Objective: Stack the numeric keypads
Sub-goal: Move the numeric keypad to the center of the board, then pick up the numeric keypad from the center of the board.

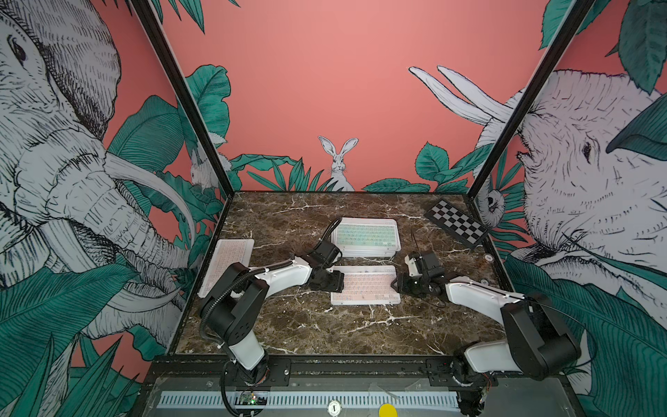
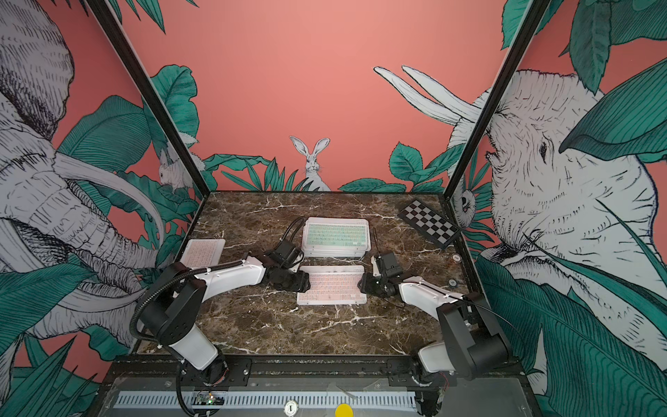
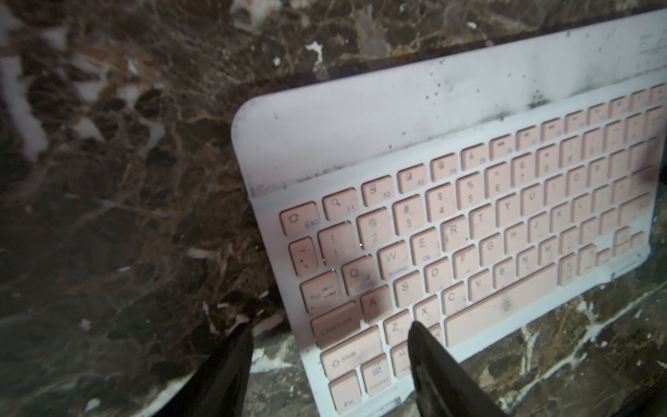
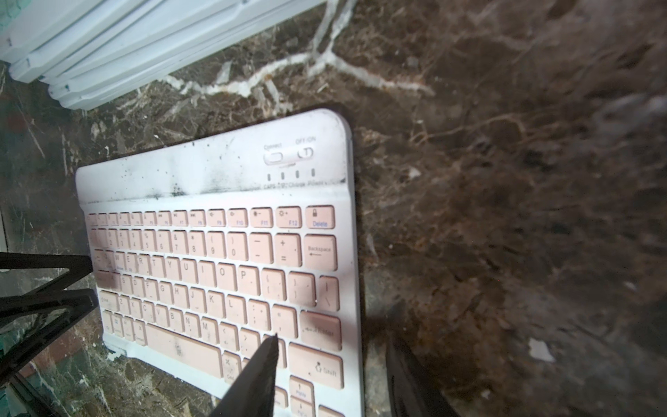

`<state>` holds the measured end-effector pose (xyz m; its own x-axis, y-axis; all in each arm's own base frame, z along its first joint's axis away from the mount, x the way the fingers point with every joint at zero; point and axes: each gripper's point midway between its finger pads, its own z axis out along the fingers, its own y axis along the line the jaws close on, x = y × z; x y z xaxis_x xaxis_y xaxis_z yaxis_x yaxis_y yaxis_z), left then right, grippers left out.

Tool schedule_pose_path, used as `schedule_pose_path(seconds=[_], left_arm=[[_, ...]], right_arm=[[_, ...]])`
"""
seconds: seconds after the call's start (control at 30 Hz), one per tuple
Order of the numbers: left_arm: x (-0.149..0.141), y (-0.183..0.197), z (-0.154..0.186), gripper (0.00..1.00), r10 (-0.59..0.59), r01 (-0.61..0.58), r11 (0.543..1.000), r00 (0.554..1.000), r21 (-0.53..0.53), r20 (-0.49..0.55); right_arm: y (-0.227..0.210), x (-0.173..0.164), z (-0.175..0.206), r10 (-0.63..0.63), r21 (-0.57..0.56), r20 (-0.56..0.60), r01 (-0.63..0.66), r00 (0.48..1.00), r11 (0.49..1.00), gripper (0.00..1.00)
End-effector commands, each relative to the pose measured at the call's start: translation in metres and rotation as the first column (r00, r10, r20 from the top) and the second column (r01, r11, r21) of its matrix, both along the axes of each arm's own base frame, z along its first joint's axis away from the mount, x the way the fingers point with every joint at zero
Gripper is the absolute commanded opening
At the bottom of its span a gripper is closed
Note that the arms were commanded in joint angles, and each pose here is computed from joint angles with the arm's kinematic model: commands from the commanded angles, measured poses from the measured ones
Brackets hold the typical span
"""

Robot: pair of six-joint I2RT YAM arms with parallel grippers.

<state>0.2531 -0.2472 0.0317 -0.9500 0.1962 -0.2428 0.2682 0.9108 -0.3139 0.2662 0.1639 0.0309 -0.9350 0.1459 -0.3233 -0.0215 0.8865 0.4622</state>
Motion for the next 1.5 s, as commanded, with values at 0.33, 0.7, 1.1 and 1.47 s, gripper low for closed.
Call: schedule_pose_path(seconds=[0.33, 0.7, 1.1, 1.47], left_arm=[[-0.007, -0.024, 0.0, 0.7, -0.052, 0.052, 0.998, 0.999, -0.043, -0.009], [-0.009, -0.02, -0.003, 0.7, -0.046, 0.046, 0.999, 0.999, -0.026, -0.013], [-0.009, -0.024, -0.004, 0.7, -0.05, 0.05, 0.998, 0.999, -0.032, -0.01], [-0.013, -0.03, -0.01, 0.7, -0.071, 0.071, 0.997, 0.997, -0.023, -0.018]], right_arm=[[0.026, 0.007, 0.013, 0.021, 0.123, 0.036, -0.025, 0.999, 0.992, 0.48], [-0.009, 0.004, -0.001, 0.017, -0.107, 0.04, -0.013, 0.999, 0.994, 0.48], [0.028, 0.01, 0.002, 0.04, 0.098, 0.042, -0.044, 0.998, 0.994, 0.48], [0.049, 0.009, 0.025, 0.069, 0.311, 0.075, -0.089, 0.995, 0.946, 0.47]])
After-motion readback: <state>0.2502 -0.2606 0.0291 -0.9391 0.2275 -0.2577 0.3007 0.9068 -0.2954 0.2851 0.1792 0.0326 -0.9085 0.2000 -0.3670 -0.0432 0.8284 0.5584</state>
